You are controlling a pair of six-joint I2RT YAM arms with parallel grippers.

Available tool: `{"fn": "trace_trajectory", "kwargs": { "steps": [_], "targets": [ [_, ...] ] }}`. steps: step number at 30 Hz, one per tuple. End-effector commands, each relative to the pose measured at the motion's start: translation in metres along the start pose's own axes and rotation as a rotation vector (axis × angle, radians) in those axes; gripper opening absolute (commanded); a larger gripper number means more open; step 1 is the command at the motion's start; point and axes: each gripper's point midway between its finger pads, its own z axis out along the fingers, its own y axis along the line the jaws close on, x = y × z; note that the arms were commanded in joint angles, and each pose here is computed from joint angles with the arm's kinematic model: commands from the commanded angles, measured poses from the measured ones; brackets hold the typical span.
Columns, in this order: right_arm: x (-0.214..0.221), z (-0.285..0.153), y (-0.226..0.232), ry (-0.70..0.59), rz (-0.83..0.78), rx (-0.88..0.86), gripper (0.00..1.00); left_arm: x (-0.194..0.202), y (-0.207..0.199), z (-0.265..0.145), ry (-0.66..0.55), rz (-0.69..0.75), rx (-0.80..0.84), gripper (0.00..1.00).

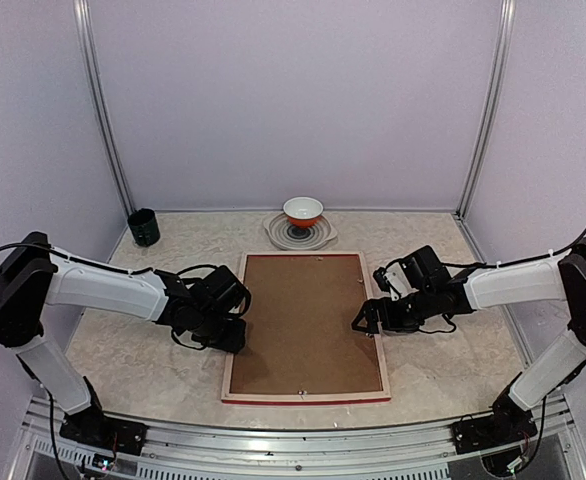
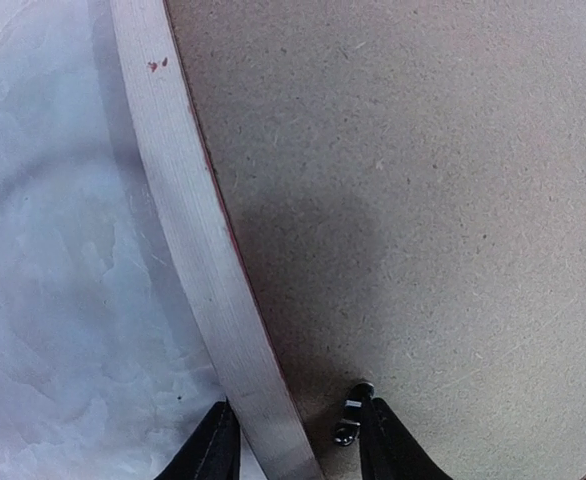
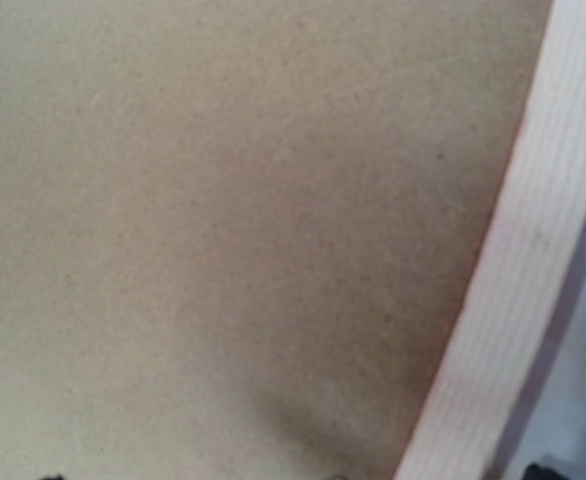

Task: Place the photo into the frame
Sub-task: Press the fastener onto the backboard.

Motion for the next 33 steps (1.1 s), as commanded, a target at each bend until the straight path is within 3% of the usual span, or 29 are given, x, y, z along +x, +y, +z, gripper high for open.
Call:
{"fn": "trace_trajectory", "kwargs": {
  "steps": [1,7,24,27,33],
  "targets": [
    [0.001,0.002,0.002,0.000,-0.005,0.001,0.99,-0.011,-0.002,-0.003,-0.039,-0.001,-0.014,0.38],
    [0.001,0.001,0.002,-0.001,-0.005,0.003,0.99,-0.013,-0.004,-0.002,-0.043,-0.009,-0.011,0.35],
    [-0.002,0.000,0.002,-0.008,-0.011,0.005,0.99,-0.010,-0.002,-0.004,-0.039,-0.039,-0.016,0.15],
    [-0.004,-0.002,0.002,-0.015,-0.017,0.014,0.99,-0.018,0.002,-0.012,-0.073,-0.054,-0.035,0.19],
    [-0.014,-0.011,-0.005,-0.039,-0.038,0.084,0.99,-0.041,0.003,-0.041,-0.171,-0.090,-0.039,0.40]
  ]
}}
